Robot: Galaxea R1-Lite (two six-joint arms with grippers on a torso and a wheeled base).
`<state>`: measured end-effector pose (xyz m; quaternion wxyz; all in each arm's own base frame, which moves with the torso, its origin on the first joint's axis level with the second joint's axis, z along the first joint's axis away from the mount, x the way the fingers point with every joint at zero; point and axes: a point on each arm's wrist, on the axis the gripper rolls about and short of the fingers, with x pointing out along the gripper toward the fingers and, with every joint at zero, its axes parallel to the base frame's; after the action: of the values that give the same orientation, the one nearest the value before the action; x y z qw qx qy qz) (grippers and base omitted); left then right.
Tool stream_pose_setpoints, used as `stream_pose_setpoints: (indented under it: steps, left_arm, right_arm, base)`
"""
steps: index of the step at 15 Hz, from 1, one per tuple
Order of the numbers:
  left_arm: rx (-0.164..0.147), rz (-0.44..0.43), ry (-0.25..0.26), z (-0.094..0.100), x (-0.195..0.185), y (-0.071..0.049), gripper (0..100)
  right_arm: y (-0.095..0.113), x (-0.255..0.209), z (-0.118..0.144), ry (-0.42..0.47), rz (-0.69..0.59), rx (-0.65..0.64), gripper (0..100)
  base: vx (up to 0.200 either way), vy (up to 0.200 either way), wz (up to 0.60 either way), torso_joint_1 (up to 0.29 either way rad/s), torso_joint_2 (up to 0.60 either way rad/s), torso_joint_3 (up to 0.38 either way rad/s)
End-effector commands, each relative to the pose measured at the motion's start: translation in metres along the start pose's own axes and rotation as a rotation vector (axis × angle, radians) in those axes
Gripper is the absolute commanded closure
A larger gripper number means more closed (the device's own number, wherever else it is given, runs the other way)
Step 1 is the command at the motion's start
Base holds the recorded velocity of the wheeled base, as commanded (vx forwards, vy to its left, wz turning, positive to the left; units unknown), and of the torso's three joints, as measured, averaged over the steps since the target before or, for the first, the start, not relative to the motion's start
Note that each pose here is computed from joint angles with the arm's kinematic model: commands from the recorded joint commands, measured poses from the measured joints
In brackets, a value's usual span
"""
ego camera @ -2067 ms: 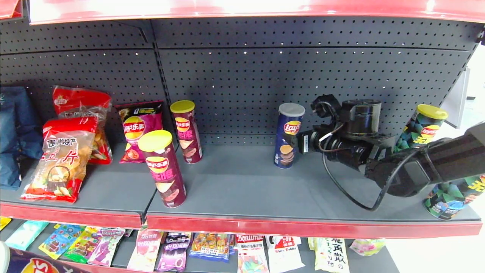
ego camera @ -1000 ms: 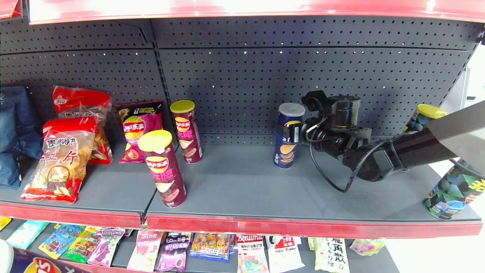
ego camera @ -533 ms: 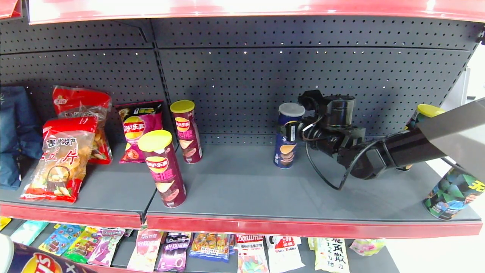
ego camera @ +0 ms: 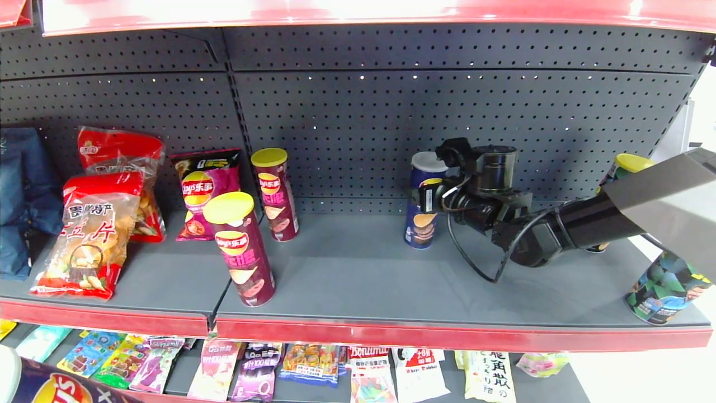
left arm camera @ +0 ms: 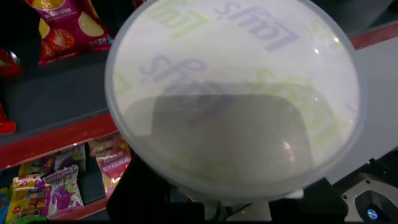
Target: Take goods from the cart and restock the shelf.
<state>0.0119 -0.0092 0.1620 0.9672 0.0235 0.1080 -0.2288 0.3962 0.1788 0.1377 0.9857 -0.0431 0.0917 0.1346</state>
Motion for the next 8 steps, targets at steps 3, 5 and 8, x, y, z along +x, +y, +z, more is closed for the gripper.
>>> stream_pose_setpoints:
  steps: [3, 5, 8]
  left_arm:
    - [0.000, 0.000, 0.000, 0.000, 0.000, 0.000, 100]
    - [0.000, 0.000, 0.000, -0.001, 0.000, 0.000, 100]
    - [-0.001, 0.000, -0.002, -0.002, -0.001, 0.000, 100]
  right_arm:
    - [0.006, 0.001, -0.001, -0.014, 0.008, -0.002, 100]
    - [0.007, 0.000, -0.002, -0.013, 0.010, -0.002, 100]
    - [0.013, -0.016, 0.010, -0.031, -0.022, -0.006, 100]
  base:
    - [0.000, 0.000, 0.00, 0.000, 0.00, 0.000]
    - [0.000, 0.000, 0.00, 0.000, 0.00, 0.000]
    - [0.000, 0.000, 0.00, 0.000, 0.00, 0.000]
